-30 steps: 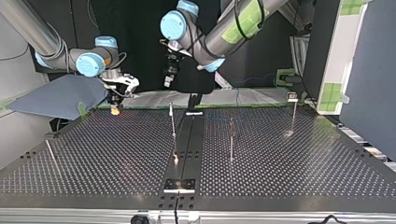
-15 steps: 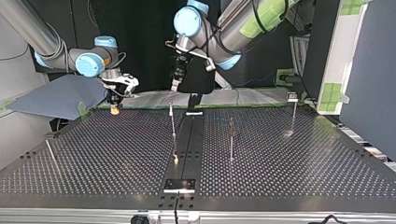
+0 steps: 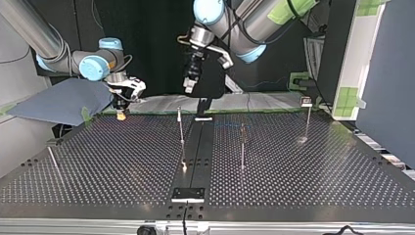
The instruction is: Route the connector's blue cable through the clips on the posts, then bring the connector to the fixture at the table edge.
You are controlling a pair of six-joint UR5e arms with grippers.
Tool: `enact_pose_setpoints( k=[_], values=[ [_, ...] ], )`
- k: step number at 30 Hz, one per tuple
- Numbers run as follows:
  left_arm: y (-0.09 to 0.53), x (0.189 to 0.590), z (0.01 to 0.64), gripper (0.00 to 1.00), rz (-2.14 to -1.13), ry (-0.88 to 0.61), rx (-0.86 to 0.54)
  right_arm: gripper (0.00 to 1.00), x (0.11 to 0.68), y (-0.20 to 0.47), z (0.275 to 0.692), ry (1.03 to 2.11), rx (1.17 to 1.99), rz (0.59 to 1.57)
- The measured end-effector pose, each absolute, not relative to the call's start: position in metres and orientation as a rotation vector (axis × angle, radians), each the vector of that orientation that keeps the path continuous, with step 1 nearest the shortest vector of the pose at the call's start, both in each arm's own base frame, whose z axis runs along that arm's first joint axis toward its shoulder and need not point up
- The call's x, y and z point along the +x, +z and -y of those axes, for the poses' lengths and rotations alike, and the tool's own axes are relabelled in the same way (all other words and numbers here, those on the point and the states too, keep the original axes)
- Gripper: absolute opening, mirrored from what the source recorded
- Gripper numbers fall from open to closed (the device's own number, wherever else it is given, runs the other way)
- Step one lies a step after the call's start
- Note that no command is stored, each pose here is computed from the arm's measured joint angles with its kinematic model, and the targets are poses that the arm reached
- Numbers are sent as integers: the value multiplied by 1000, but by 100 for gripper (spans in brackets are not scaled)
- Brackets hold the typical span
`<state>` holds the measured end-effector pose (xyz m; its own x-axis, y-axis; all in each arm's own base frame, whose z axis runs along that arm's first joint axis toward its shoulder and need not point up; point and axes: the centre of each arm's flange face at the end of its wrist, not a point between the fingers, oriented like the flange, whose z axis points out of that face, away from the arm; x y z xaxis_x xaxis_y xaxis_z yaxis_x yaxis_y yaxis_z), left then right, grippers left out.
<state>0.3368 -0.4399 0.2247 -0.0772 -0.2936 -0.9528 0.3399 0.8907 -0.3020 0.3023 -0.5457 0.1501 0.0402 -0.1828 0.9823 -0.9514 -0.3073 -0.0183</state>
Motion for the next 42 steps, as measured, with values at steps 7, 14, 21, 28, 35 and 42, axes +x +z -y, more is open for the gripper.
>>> enact_pose_setpoints(
  k=[7,14,21,28,35,42],
  values=[
    [231,325,429,100,-1528,-559,6,0,303,150,545,1335,1592,1176],
    [218,316,420,100,-1523,-561,1,0,303,150,545,1340,1596,1172],
    [202,307,408,100,-1521,-539,-12,0,304,150,545,1342,1597,1171],
    [188,296,398,100,-1522,-547,-15,0,306,150,544,1349,1602,1166],
    [173,288,384,100,-1525,-584,-51,0,306,150,544,1349,1605,1166],
    [158,282,368,100,-1529,-641,-71,0,307,150,543,1349,1608,1166]
  ],
)
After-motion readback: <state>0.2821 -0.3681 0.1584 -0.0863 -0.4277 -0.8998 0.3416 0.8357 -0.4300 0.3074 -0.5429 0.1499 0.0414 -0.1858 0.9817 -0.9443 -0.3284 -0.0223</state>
